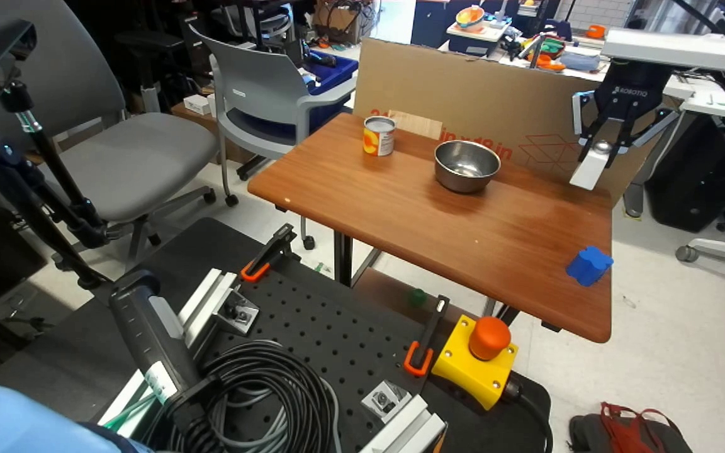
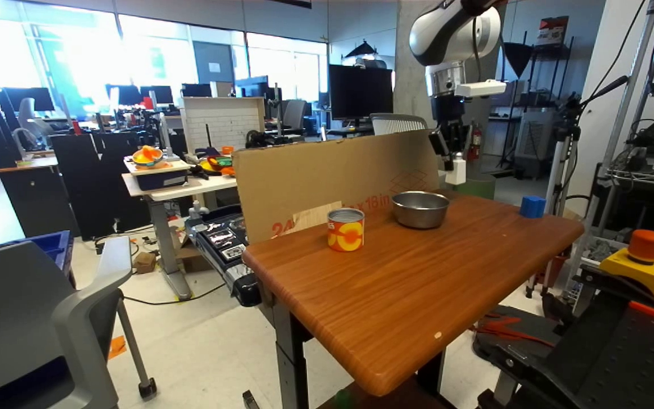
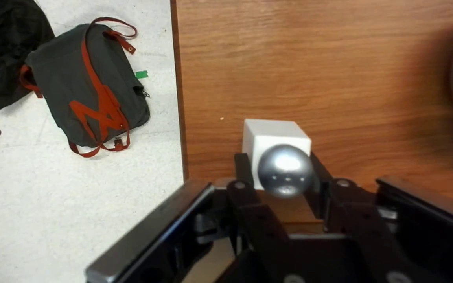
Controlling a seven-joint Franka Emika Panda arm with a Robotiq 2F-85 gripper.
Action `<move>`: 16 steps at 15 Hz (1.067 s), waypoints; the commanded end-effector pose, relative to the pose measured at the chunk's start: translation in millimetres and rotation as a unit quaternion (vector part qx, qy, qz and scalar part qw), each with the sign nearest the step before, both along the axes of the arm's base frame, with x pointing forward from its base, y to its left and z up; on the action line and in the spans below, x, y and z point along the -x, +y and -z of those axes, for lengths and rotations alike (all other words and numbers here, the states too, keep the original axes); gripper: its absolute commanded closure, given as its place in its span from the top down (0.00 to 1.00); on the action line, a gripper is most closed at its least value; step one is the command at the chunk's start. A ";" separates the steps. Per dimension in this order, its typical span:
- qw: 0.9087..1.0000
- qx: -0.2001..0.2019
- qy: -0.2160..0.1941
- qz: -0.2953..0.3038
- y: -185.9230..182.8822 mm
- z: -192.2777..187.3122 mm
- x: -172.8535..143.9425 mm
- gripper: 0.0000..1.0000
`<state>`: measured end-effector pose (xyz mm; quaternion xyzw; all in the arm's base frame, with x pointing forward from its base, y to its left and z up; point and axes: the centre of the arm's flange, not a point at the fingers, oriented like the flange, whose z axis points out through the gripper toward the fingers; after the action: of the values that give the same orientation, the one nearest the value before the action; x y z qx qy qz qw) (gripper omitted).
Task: Move the salt shaker to the right corner farthest from you
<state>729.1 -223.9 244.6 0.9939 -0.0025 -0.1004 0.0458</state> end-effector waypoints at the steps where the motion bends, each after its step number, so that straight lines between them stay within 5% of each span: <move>1: 1.000 0.008 -0.005 0.011 -7.7 23.8 -42.0 0.10; 6: 1.000 0.011 0.006 0.018 -3.2 46.0 -45.6 0.10; 7: 1.000 0.004 0.006 0.017 -0.9 43.8 -42.5 0.60; 9: 1.000 -0.006 0.006 0.008 4.9 30.4 -32.1 0.66; 13: 0.999 -0.010 -0.026 -0.028 22.8 -21.9 -1.4 0.96; 16: 0.995 -0.020 -0.081 -0.047 38.4 -72.6 22.3 1.00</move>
<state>757.7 -206.8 268.4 0.9968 0.0218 -0.0602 0.0477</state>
